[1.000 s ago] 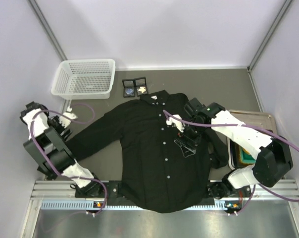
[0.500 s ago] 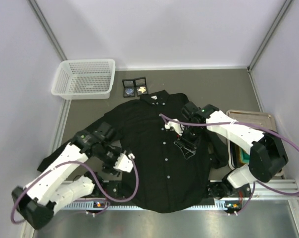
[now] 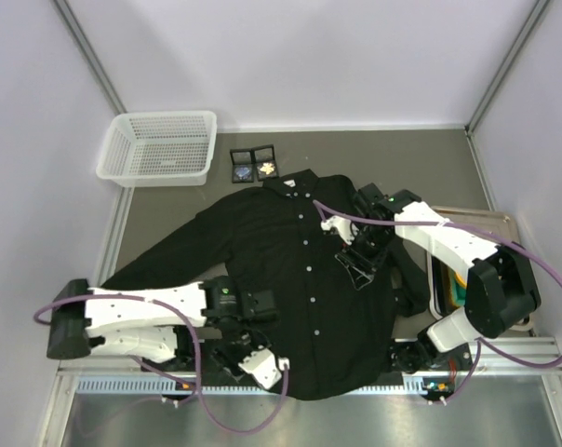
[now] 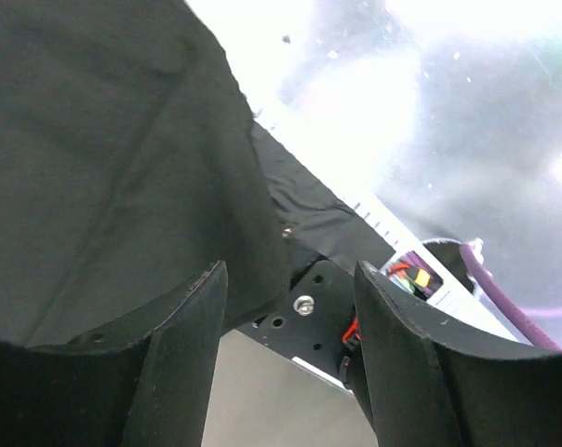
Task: Pin the brooch onto the clothing
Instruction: Flatten out the clothes at the center of the board.
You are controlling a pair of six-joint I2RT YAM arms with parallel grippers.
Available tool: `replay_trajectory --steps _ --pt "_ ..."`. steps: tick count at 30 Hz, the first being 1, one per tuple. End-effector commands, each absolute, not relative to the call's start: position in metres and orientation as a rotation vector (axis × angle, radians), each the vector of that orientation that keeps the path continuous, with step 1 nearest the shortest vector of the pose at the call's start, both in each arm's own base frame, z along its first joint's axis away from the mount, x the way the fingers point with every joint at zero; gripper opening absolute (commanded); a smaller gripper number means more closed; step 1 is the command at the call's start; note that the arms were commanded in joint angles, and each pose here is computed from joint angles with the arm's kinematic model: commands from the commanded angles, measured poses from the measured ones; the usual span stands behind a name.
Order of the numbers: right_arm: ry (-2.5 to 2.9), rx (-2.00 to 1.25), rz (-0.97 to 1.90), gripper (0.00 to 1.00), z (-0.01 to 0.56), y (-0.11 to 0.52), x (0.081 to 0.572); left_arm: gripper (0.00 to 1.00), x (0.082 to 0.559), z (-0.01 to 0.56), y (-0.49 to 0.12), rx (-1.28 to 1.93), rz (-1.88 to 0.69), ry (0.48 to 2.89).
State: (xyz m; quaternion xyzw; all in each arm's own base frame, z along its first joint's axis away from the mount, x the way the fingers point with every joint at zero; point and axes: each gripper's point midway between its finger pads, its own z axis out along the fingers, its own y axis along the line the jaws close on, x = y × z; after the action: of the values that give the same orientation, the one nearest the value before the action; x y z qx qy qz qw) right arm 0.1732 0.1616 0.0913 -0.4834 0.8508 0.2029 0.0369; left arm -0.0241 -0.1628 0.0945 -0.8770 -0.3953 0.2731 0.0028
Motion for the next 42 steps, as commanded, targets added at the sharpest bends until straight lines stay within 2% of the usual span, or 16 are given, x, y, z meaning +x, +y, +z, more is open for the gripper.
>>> replay_trajectory --steps 1,4,6,9,12,13,17,18,19,22,29,33,36,37,40,42 --pt "2.574 -1.458 0.600 0.63 0.103 0.166 0.187 0.62 -0.034 0.081 -0.159 -2.637 0.705 -1.222" --pt "2.577 -1.462 0.593 0.63 0.103 0.165 0.187 0.62 -0.026 0.066 -0.165 -2.690 0.586 -1.259" --pt "2.576 -1.466 0.593 0.63 0.102 0.165 0.188 0.57 -0.012 0.055 -0.169 -2.753 0.483 -1.287" --pt "2.580 -1.469 0.600 0.63 0.101 0.166 0.188 0.44 -0.007 0.045 -0.162 -2.762 0.400 -1.245" --pt "2.585 -1.474 0.603 0.63 0.099 0.165 0.189 0.29 -0.014 0.042 -0.156 -2.764 0.425 -1.170" --pt "2.589 -1.468 0.603 0.63 0.098 0.164 0.190 0.27 -0.014 0.041 -0.156 -2.767 0.432 -1.159" --pt "2.594 -1.461 0.604 0.63 0.097 0.163 0.193 0.28 -0.017 0.036 -0.148 -2.731 0.421 -1.122" --pt "2.593 -1.461 0.604 0.63 0.097 0.163 0.194 0.25 -0.017 0.036 -0.147 -2.733 0.428 -1.099" --pt "2.601 -1.458 0.605 0.63 0.096 0.163 0.194 0.12 -0.019 0.037 -0.146 -2.734 0.439 -1.077" --pt "2.599 -1.462 0.604 0.63 0.096 0.163 0.195 0.00 -0.019 0.050 -0.144 -2.760 0.455 -0.991" --pt "2.605 -1.463 0.620 0.63 0.095 0.165 0.196 0.00 -0.058 0.111 -0.137 -2.676 0.797 -0.726" --pt "2.604 -1.458 0.629 0.65 0.095 0.166 0.196 0.00 -0.059 0.108 -0.114 -2.561 0.740 -0.699" --pt "2.605 -1.463 0.627 0.73 0.096 0.165 0.194 0.16 -0.048 0.094 -0.097 -2.504 0.598 -0.722" --pt "2.604 -1.461 0.624 0.75 0.097 0.165 0.194 0.30 -0.046 0.094 -0.097 -2.519 0.586 -0.721" --pt "2.599 -1.455 0.615 0.82 0.106 0.161 0.192 0.43 -0.027 0.095 -0.109 -2.658 0.486 -0.762" --pt "2.588 -1.414 0.620 0.86 0.116 0.155 0.193 0.45 -0.012 0.098 -0.117 -2.728 0.450 -0.851"
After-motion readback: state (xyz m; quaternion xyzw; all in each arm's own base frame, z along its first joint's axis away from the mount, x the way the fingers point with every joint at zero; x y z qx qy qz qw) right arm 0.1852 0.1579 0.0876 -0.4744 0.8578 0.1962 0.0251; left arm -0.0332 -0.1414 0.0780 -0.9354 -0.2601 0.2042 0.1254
